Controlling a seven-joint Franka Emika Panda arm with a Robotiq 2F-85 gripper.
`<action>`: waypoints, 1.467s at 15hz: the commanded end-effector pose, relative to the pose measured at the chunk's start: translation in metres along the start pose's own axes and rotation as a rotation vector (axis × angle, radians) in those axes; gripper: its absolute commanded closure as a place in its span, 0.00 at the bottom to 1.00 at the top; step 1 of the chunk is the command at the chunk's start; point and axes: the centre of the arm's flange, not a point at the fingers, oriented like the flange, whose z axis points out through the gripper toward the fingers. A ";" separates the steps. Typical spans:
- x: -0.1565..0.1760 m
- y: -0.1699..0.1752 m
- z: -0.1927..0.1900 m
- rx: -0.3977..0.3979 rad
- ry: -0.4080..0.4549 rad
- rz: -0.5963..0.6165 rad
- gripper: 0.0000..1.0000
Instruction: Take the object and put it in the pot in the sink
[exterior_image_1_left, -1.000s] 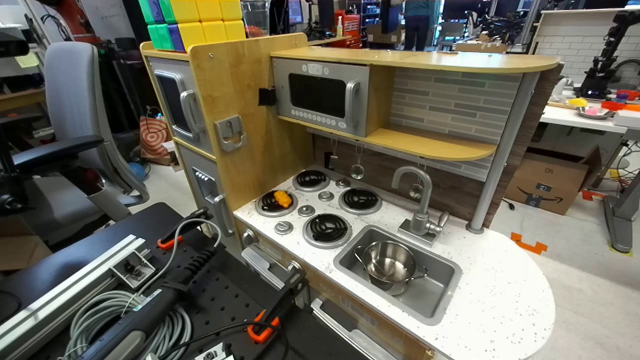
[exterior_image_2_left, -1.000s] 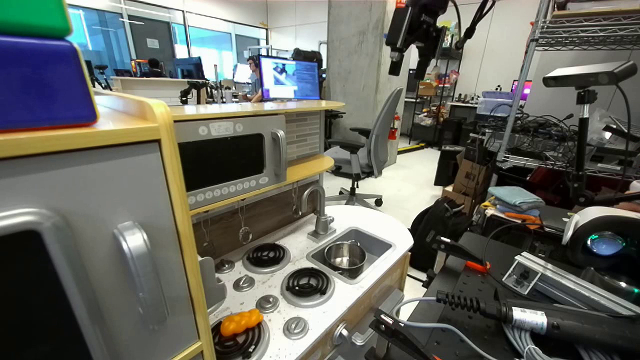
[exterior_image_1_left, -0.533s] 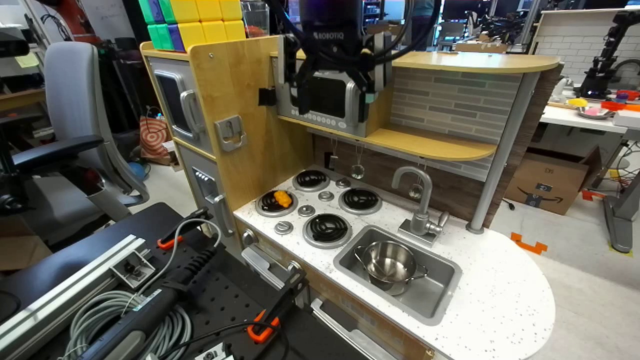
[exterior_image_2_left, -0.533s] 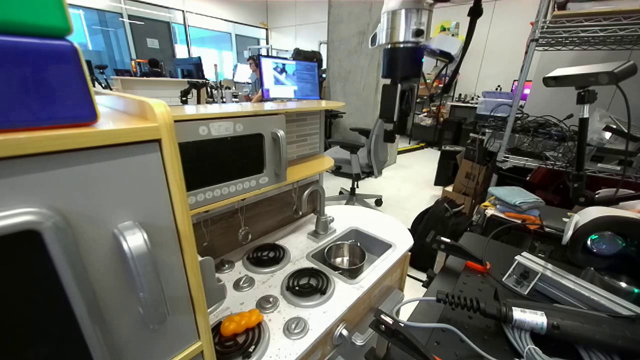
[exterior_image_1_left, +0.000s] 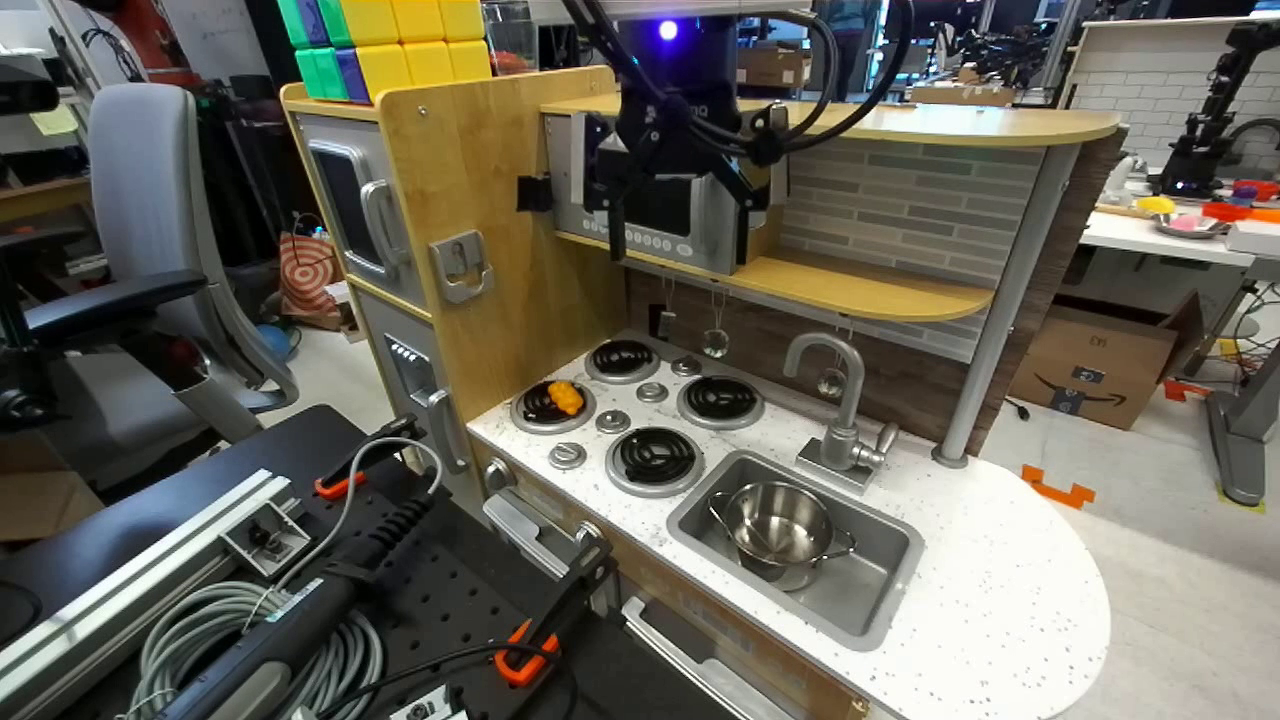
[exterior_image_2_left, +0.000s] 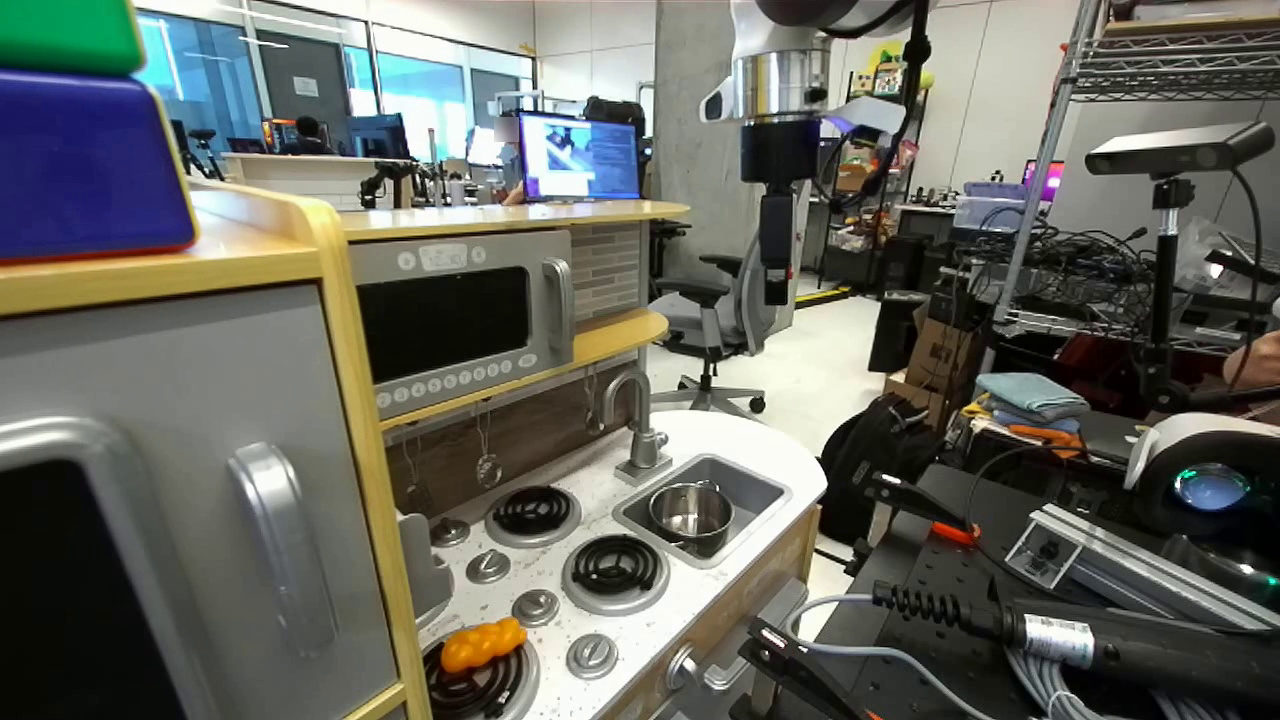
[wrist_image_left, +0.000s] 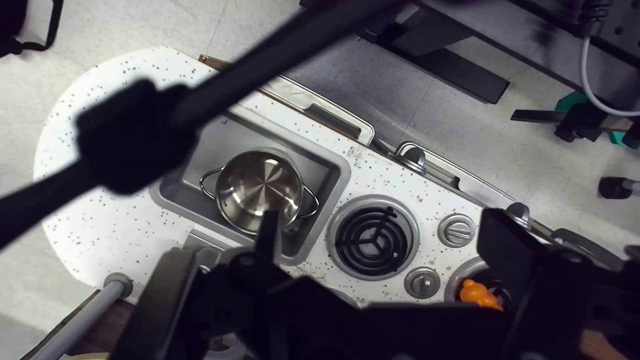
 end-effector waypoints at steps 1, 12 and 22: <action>-0.013 0.013 -0.004 -0.017 -0.026 -0.189 0.00; -0.022 0.007 -0.005 0.084 0.029 -0.578 0.00; -0.001 -0.051 0.086 0.104 0.031 -0.591 0.00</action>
